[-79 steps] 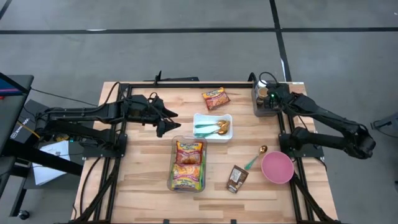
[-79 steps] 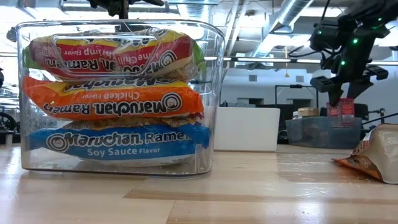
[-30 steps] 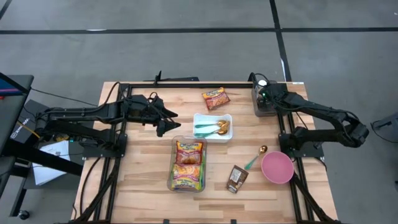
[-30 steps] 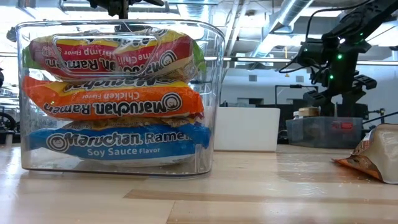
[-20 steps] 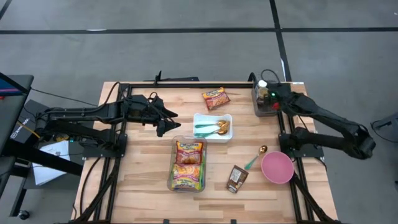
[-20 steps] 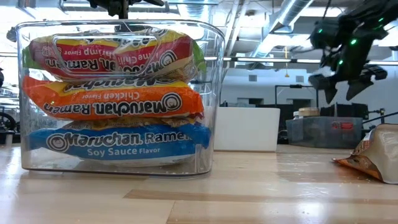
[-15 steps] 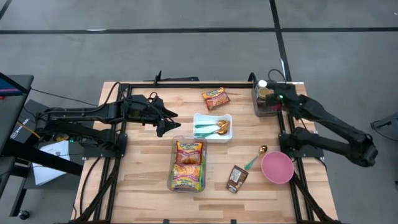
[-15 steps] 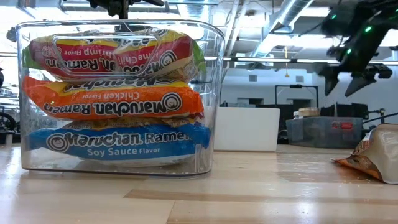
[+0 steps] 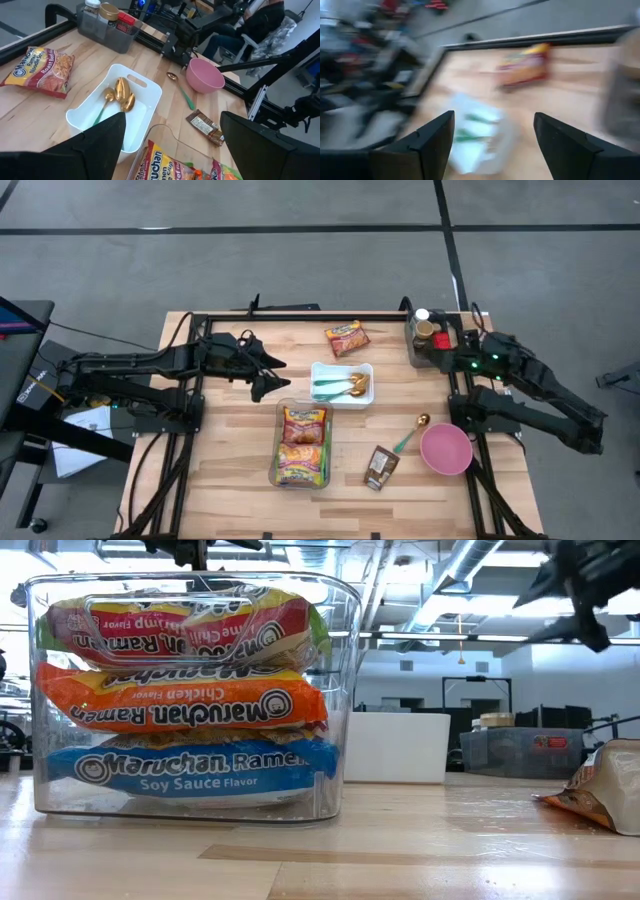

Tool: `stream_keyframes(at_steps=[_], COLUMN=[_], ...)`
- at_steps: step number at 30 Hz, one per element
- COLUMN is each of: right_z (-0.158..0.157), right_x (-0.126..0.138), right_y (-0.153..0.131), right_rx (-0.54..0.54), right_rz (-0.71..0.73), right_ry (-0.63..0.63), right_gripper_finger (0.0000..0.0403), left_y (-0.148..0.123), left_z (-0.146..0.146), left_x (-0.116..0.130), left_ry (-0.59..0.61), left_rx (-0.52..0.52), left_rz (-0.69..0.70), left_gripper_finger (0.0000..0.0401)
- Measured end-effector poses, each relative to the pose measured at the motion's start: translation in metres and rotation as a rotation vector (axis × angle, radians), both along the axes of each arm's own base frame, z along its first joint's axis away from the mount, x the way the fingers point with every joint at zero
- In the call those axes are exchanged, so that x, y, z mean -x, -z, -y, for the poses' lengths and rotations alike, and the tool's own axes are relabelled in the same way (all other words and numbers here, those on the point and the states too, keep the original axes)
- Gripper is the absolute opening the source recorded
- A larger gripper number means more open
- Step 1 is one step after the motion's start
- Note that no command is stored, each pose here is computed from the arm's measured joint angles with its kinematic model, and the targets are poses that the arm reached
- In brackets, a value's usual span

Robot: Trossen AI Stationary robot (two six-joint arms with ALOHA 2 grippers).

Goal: Pick & Place Food Item
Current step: Adjust the transparent bin

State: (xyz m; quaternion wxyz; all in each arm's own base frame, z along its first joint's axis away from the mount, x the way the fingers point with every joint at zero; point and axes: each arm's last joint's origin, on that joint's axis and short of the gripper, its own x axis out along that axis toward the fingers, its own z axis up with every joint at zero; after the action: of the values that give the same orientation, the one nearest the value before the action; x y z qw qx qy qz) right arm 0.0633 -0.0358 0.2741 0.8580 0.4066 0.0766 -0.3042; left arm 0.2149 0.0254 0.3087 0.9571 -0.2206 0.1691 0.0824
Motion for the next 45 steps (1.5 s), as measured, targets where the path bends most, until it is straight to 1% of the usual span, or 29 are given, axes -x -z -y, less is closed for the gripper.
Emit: stream_keyframes(at_steps=[2,4,7,10,15,21,25,31,35,41,43,45], right_z=[-0.006,-0.01,-0.014,-0.017,-0.018,-0.018,-0.018,-0.016,-0.016,-0.009,-0.007,-0.005], right_x=[0.002,0.004,0.007,0.01,0.009,0.009,0.009,0.009,0.009,-0.007,-0.014,-0.024], right_y=[-0.007,-0.012,-0.016,-0.017,-0.016,-0.016,-0.016,-0.016,-0.016,-0.013,-0.014,-0.017], right_rx=[0.006,0.017,0.023,-0.009,-0.05,-0.048,-0.047,-0.031,-0.05,-0.164,-0.187,-0.187], right_rz=[0.098,0.17,0.229,0.259,0.271,0.271,0.27,0.267,0.273,0.245,0.258,0.276], right_ry=[-0.067,-0.118,-0.157,-0.166,-0.18,-0.166,-0.164,-0.116,-0.102,-0.007,-0.002,-0.021], right_gripper_finger=[0.0265,0.0265,0.0265,0.0265,0.0265,0.0265,0.0265,0.0265,0.0265,0.0265,0.0265,0.0265], left_y=[-0.001,-0.002,-0.003,-0.003,-0.005,-0.005,-0.005,-0.005,-0.006,-0.01,-0.011,-0.012], left_z=[0.0,0.001,0.001,0.001,0.002,0.005,0.006,0.008,0.011,0.011,0.011,0.011], left_x=[0.0,-0.001,-0.001,-0.001,-0.002,-0.002,-0.002,-0.002,-0.003,-0.004,-0.004,-0.005], left_ry=[0.005,0.035,0.06,0.065,0.089,0.108,0.121,0.131,0.141,0.142,0.143,0.142], left_rx=[-0.006,-0.026,-0.044,-0.047,-0.06,-0.058,-0.075,-0.073,-0.075,-0.082,-0.084,-0.086], left_rz=[0.007,0.017,0.028,0.036,0.047,0.051,0.051,0.051,0.06,0.104,0.117,0.127], left_gripper_finger=[0.0319,0.0319,0.0319,0.0319,0.0319,0.0319,0.0319,0.0319,0.0319,0.0319,0.0319,0.0319])
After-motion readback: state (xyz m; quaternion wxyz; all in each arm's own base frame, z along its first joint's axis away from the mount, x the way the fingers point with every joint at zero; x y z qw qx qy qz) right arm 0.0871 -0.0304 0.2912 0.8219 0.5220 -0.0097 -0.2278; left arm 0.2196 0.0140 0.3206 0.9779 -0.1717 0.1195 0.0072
